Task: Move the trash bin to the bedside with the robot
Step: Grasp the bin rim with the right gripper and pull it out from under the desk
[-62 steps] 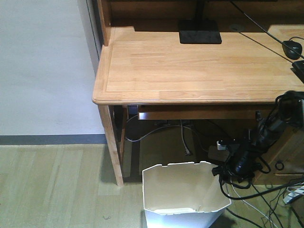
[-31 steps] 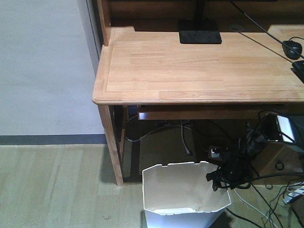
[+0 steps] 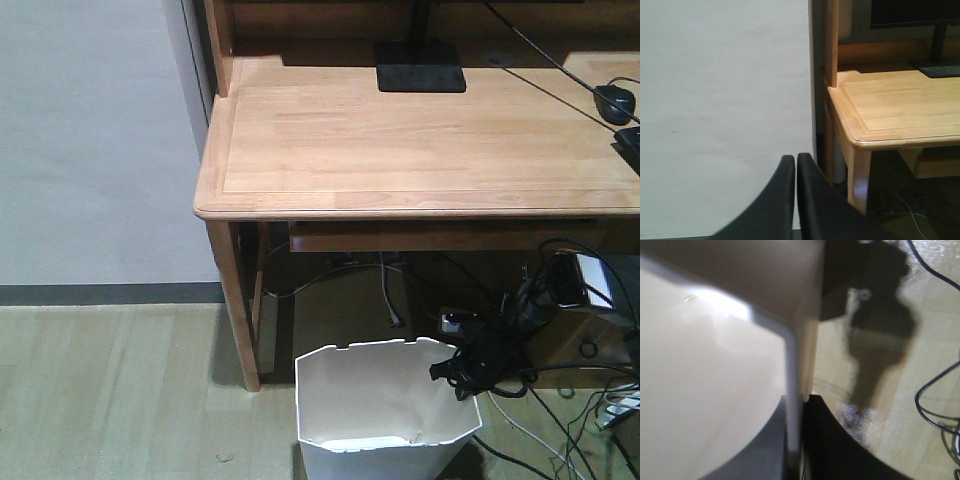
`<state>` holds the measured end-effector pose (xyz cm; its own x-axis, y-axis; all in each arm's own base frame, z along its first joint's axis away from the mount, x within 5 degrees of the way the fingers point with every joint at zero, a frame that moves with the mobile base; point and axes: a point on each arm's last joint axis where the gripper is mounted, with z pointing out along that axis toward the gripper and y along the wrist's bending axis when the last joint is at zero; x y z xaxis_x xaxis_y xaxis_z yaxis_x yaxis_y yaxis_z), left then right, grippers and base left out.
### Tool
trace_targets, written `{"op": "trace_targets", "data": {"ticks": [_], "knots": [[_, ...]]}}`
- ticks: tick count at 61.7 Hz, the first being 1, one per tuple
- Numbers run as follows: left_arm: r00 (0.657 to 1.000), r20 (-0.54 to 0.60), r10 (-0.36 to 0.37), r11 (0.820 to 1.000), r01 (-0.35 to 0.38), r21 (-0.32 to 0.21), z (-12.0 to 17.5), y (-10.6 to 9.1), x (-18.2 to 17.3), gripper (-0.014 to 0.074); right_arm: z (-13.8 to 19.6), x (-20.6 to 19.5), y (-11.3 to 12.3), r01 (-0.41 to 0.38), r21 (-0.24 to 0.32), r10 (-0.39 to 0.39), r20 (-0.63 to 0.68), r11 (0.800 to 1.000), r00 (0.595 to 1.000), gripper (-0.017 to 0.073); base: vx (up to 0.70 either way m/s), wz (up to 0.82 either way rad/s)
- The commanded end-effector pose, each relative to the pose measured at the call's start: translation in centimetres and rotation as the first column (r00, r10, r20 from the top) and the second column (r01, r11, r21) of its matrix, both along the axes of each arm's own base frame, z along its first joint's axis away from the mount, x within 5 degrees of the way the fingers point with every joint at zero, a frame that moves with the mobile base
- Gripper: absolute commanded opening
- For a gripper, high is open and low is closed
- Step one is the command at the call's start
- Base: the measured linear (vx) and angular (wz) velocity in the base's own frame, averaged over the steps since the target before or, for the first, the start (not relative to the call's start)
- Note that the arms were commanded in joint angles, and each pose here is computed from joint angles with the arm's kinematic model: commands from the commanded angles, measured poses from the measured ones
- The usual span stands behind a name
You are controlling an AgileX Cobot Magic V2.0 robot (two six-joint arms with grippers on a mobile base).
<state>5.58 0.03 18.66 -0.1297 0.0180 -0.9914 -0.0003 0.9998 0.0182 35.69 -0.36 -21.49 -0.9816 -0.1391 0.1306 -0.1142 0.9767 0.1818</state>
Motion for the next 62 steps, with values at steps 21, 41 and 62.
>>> {"op": "trace_targets", "data": {"ticks": [21,41,62], "knots": [[0.998,0.062,-0.004,1.000,0.004,-0.004,0.0,0.0,0.0,-0.0006,7.9,0.6,-0.4,0.062,0.227,-0.111,0.209,0.972,0.972,-0.0007,0.00,0.00],[0.998,0.062,-0.004,1.000,0.004,-0.004,0.0,0.0,0.0,-0.0006,14.2,-2.4,-1.1,0.021,0.318,-0.126,0.315,0.948,0.941,-0.0005,0.00,0.00],[0.998,0.062,-0.004,1.000,0.004,-0.004,0.0,0.0,0.0,-0.0006,19.7,-7.4,-0.1,0.019,0.333,-0.134,0.325,0.943,0.936,-0.0005,0.00,0.00]]}}
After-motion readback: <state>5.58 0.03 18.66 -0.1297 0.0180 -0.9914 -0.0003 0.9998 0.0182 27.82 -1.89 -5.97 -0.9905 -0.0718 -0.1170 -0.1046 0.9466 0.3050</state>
